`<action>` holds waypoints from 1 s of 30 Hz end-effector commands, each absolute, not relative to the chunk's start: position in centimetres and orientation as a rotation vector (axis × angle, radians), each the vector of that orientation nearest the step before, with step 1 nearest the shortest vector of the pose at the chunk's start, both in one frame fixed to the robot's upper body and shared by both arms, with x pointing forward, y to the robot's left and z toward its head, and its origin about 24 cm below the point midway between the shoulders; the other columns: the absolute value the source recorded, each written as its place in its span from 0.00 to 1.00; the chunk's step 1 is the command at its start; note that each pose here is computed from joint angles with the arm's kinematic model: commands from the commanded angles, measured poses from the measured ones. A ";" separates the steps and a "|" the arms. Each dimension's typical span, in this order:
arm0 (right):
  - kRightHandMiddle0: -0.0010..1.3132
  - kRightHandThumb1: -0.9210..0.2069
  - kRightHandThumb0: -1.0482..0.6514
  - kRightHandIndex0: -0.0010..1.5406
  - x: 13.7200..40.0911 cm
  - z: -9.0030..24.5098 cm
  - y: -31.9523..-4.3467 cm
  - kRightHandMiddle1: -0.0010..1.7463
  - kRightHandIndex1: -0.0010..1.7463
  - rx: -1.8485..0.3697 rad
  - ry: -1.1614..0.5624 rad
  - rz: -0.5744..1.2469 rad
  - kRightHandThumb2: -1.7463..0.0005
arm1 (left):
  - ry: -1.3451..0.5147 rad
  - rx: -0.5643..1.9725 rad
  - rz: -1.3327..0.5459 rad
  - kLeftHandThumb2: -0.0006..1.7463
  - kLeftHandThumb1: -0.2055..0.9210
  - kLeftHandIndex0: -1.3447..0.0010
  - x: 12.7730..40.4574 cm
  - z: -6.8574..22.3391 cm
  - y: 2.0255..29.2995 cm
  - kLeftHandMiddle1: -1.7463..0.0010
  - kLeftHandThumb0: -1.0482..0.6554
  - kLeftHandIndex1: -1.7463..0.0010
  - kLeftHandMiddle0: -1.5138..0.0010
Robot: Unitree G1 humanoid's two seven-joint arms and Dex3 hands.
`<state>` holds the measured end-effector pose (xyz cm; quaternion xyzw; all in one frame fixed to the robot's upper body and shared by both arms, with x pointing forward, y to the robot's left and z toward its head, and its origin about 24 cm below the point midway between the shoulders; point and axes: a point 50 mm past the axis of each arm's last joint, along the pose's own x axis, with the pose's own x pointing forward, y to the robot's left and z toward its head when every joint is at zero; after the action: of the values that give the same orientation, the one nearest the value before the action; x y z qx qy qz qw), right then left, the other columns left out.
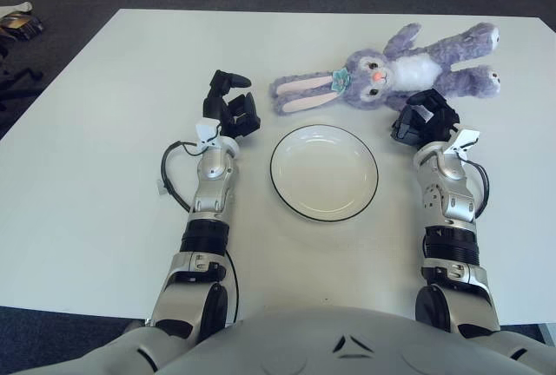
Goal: Put the doll into the plate.
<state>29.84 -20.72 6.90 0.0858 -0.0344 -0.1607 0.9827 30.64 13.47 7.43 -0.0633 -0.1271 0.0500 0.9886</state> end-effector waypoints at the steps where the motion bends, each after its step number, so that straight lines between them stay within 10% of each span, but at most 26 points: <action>1: 0.52 0.81 0.61 0.54 29.4 6.6 -20.6 0.94 1.00 0.137 -0.138 -0.344 0.06 | -0.176 -0.122 0.108 0.63 0.61 0.64 29.7 5.2 13.9 0.00 0.36 0.00 0.30; 30: 0.48 0.80 0.61 0.54 28.9 7.2 -20.4 0.97 1.00 0.095 -0.285 -0.367 0.06 | -0.176 -0.114 0.102 0.63 0.62 0.65 29.6 5.1 13.9 0.00 0.37 0.00 0.31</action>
<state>29.44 -20.31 7.62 0.0576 -0.1480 -0.1694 0.9727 30.63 13.47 7.40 -0.0608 -0.1276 0.0450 0.9889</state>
